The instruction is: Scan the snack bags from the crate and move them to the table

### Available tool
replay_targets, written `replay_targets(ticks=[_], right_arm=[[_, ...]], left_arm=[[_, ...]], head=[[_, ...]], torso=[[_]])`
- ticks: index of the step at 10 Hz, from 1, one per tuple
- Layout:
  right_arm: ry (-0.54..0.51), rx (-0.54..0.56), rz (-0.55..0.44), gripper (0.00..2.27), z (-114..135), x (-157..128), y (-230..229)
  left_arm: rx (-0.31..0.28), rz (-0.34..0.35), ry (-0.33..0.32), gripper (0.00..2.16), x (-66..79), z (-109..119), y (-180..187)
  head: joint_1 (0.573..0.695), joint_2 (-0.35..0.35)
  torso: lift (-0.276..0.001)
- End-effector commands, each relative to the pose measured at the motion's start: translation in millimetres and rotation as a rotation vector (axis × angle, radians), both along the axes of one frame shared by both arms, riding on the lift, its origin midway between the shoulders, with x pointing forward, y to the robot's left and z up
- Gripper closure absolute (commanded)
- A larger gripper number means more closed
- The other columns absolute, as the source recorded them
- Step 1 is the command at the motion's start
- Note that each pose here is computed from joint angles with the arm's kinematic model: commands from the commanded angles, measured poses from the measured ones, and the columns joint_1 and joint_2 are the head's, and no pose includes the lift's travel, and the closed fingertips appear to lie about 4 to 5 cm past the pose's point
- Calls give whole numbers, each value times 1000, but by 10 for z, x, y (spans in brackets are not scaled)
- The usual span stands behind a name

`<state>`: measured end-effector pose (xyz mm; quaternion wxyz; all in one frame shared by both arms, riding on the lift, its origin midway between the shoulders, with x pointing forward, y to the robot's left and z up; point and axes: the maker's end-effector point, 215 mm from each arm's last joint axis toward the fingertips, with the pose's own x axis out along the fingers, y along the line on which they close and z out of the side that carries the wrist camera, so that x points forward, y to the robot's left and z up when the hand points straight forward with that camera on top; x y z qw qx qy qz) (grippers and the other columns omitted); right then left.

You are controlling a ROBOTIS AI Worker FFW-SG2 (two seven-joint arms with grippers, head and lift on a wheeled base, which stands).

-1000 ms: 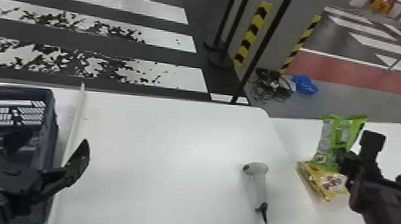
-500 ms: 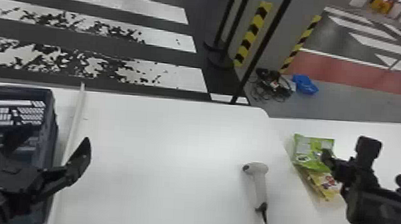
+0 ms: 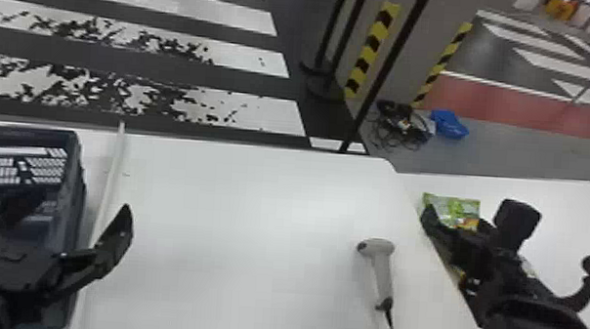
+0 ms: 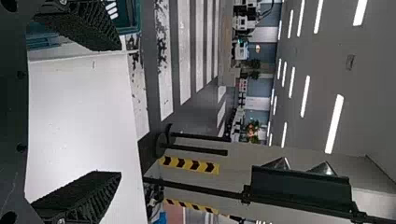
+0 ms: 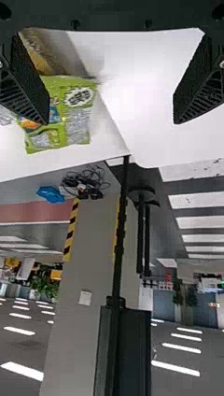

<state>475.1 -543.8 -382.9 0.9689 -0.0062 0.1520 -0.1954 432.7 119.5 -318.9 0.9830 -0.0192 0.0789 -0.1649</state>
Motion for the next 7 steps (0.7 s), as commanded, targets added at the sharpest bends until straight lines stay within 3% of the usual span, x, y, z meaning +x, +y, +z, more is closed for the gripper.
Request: replay_targets(ticks=[1,3,5,7], right_arm=[[-45,44,52,9,61,-85,518],[-147,95,127,43,307,-243,1256],[-160,124,188,66,398,-416,1975],[-186,36,255,66,490,-624,2796]], left_arm=[[13,13,-7,33,-32,28,37],[71,73,8,33,-67,-28,238],[113,119,56,33,-167,-113,462],[120,151,73,33,-308,-119,646]], head=[[695,-350],[695,-350],[695,-329],[695,-243]], torso=[[-95],[-95],[-95],[-95]])
